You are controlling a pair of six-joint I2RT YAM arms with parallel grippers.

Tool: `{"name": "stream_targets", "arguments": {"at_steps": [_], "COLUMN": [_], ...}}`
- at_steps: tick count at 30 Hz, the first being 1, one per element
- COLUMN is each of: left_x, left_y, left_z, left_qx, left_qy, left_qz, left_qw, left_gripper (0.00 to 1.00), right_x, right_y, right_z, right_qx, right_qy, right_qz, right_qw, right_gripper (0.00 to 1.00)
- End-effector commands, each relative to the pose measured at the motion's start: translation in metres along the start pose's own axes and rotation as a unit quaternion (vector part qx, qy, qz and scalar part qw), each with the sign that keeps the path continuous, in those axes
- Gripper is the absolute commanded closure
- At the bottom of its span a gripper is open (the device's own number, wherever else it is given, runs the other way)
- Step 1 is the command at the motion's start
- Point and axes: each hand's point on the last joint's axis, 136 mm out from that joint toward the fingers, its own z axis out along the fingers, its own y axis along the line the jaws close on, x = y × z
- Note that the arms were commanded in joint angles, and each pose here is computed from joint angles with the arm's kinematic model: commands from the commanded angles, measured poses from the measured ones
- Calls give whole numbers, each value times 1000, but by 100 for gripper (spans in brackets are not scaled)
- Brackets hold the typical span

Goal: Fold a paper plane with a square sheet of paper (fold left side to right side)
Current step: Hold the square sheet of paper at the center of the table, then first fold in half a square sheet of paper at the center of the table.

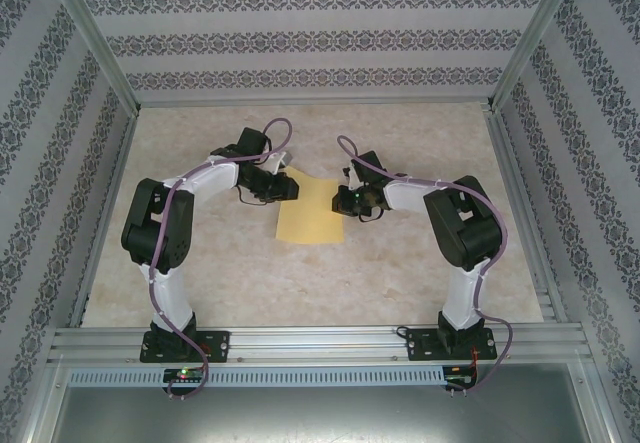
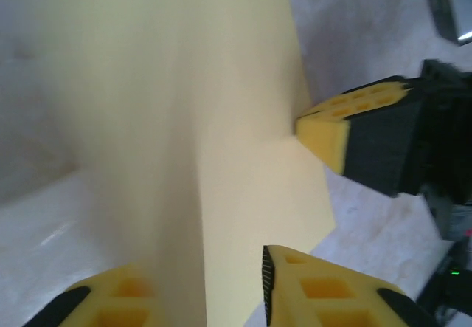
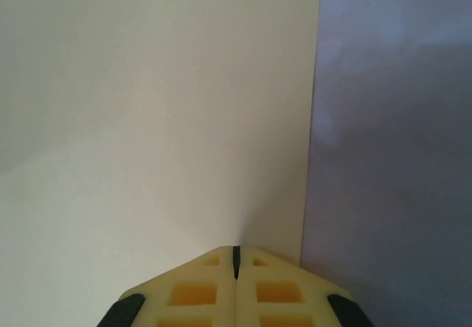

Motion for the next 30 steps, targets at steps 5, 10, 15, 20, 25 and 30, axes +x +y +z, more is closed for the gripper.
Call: {"name": "stream_targets", "arguments": {"at_steps": [5,10,15,20,25,30], "left_x": [-28,-30,-32,-36,-36,-35], "left_y": [-54,-66,-68,-72,-67,-62], "left_z": [-15,-4,11,21,27,31], "left_qx": [141,165,176,186,180,171], "left_qy": [-46,-39,-33,-33,-31,-32], "left_qz": [-26,-29,-35,-36,-42,-48], "left_qw": [989,985,983,981,982,984], "left_gripper": [53,48,45,42,44,53], "right_x": [29,30,19,9,-6,-22], "right_y": [-28,-26,-10,-1,1,10], "right_z": [13,13,2,-9,-34,-73], "right_qx": [43,28,1,-13,-34,-118], "right_qy": [26,20,-1,-14,-49,-98], "right_qz": [23,27,16,10,18,47], "right_qw": [998,999,1000,1000,998,987], "right_gripper": [100,100,100,100,98,83]}}
